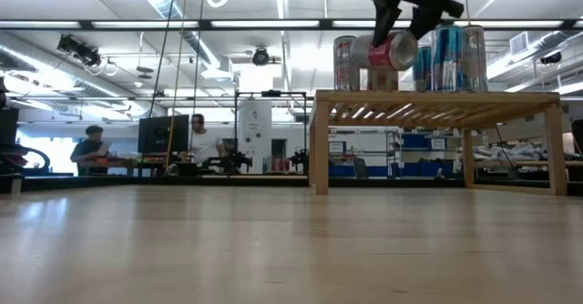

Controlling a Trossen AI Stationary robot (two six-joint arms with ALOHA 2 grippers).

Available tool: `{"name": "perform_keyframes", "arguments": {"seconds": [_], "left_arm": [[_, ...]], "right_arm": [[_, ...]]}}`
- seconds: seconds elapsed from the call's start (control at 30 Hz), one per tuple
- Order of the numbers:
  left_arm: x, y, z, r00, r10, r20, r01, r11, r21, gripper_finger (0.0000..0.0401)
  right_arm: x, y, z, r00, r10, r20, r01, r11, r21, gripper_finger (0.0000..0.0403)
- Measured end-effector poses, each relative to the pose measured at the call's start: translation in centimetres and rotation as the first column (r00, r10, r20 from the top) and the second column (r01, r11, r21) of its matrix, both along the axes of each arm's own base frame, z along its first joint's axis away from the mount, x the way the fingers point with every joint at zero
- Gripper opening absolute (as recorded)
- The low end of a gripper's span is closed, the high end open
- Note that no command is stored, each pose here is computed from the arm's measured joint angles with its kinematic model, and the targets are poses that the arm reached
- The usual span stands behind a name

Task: Place canned beverage on shelf
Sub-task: Put the pink-white soda can on the shelf aligned with the other pink-white soda can

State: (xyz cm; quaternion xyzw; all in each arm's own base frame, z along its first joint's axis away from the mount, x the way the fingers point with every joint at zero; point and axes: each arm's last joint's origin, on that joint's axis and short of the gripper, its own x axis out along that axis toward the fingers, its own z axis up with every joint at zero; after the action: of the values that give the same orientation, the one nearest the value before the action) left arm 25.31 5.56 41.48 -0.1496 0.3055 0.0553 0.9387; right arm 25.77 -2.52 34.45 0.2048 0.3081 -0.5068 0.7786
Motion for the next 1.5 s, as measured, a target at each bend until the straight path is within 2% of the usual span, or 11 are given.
{"name": "perform_keyframes", "arguments": {"seconds": [0.1, 0.43, 0.77, 1.0, 1.1, 1.17, 1.23, 1.5], "left_arm": [[0.0, 0.0, 0.0, 1.000, 0.001, 0.000, -0.001, 1.000, -0.001, 0.0369], [0.0, 0.0, 0.0, 1.000, 0.007, 0.000, -0.007, 1.000, -0.009, 0.0369], [0.0, 0.0, 0.0, 1.000, 0.008, 0.000, -0.008, 1.000, -0.011, 0.0369], [0.0, 0.0, 0.0, 1.000, 0.008, 0.000, -0.008, 1.000, -0.010, 0.0369], [0.0, 0.0, 0.0, 1.000, 0.008, 0.000, -0.008, 1.000, -0.009, 0.0369], [0.0, 0.0, 0.0, 1.000, 0.010, 0.001, -0.010, 1.000, -0.011, 0.0369], [0.0, 0.0, 0.0, 1.000, 0.010, 0.001, -0.010, 1.000, -0.012, 0.0369], [0.0, 0.0, 0.0, 1.000, 0.012, 0.001, -0.012, 1.000, -0.014, 0.0369]], "right_arm": [[-0.2, 0.7, 0.3, 1.000, -0.003, 0.013, 0.004, 0.998, -0.065, 0.0274], [-0.3, 3.2, 0.7, 0.996, 0.003, 0.084, 0.012, 0.985, -0.171, 0.0272], [-0.7, 6.4, 1.1, 0.981, 0.026, 0.192, 0.039, 0.944, -0.327, 0.0272], [-0.2, 7.3, 0.7, 0.979, 0.034, 0.203, 0.046, 0.924, -0.380, 0.0272], [0.1, 7.2, 0.4, 0.981, 0.023, 0.194, 0.063, 0.902, -0.426, 0.0272], [0.3, 7.3, 0.4, 0.981, 0.014, 0.195, 0.082, 0.877, -0.474, 0.0267], [0.3, 7.2, 0.3, 0.981, 0.011, 0.191, 0.085, 0.869, -0.488, 0.0261], [0.3, 7.3, 0.5, 0.974, 0.015, 0.228, 0.092, 0.889, -0.448, 0.0189]]}}
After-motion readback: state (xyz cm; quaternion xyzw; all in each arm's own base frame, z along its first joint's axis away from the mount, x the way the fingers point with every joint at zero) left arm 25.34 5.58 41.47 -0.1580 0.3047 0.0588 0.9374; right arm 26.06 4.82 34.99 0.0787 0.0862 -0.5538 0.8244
